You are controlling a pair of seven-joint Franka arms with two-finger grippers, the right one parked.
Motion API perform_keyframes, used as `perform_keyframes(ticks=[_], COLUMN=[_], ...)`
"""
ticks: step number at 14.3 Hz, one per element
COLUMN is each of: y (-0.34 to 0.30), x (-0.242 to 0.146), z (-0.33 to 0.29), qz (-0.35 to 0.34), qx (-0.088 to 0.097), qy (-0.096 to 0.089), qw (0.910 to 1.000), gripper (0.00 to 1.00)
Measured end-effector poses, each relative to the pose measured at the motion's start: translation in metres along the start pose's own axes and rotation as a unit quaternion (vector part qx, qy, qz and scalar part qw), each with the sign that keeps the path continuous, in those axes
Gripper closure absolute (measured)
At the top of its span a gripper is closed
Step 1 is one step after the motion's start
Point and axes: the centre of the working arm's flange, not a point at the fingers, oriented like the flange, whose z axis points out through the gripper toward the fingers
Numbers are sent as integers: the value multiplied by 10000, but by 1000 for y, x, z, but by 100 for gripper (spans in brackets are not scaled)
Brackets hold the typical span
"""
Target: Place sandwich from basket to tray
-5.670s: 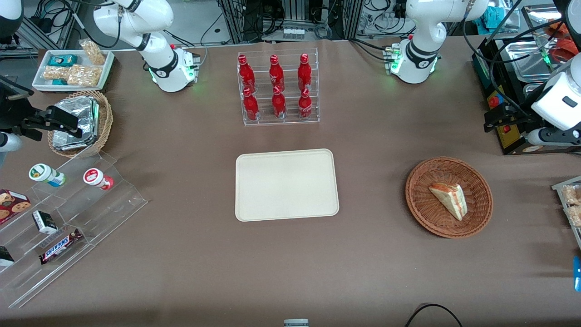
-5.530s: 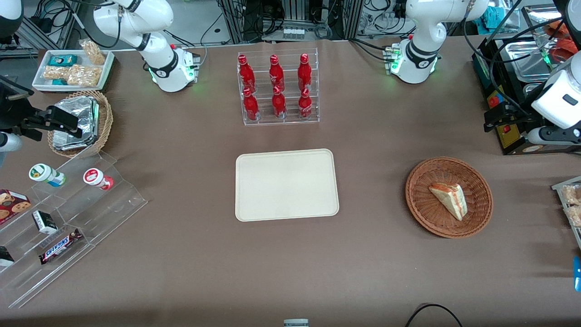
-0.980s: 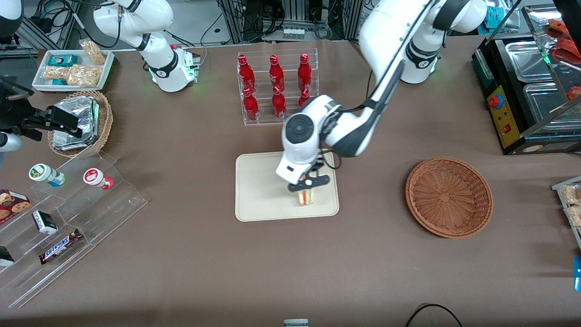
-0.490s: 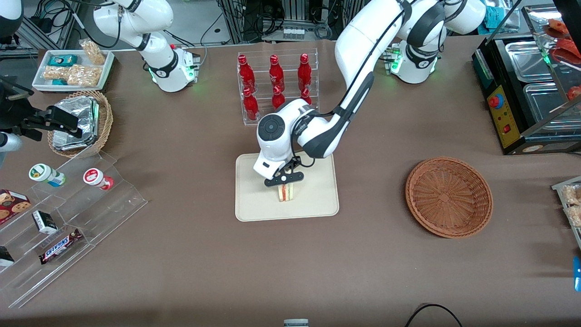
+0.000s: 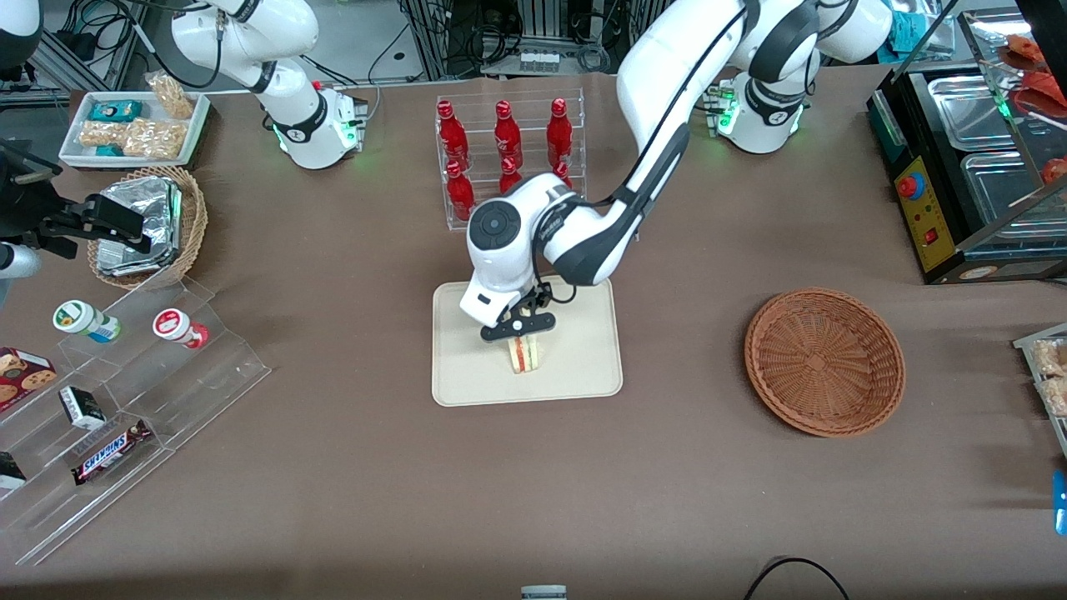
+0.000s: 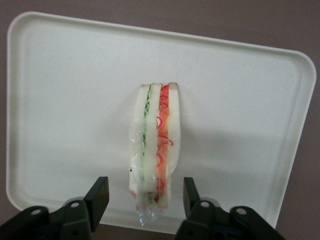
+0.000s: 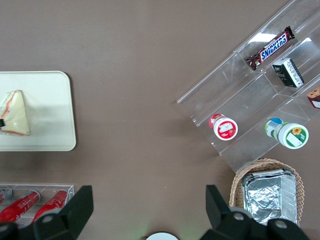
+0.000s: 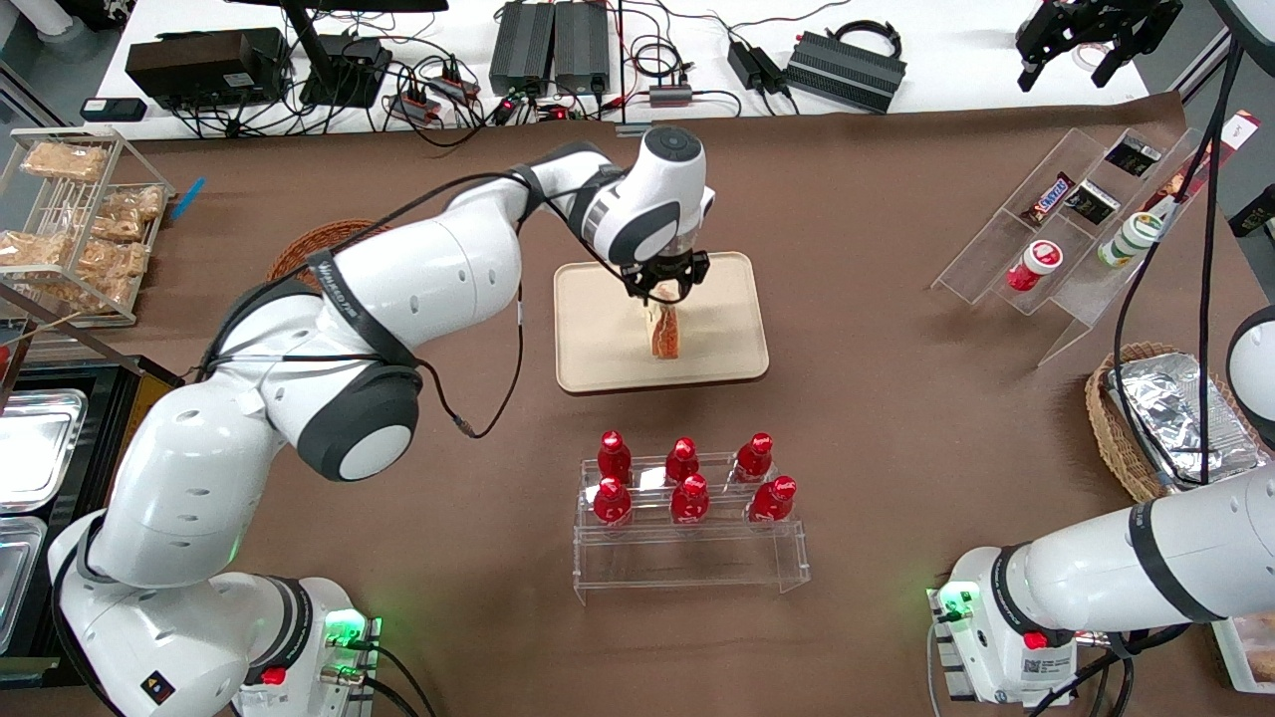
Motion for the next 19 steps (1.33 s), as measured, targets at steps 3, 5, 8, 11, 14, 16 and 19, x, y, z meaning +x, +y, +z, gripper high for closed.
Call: perform_keyframes(ticks=[3,5,8,11,14,16,19], y=[-36,-78,-148,-215,-271,-311,-370], x=[8,27,68,97,103,107,121], z=[-48,-66,-70,-75,-91,-107,-137], qz=[-50,-257,-136,193,501,759,1033], qx=[267,544,697,764,758,800,769], qy=[174,77,-103,-296,-419,-596,-791], qw=[9995,9982,9974,9964,9950,9921,9885], gripper=[1,0,0,0,0,0,0])
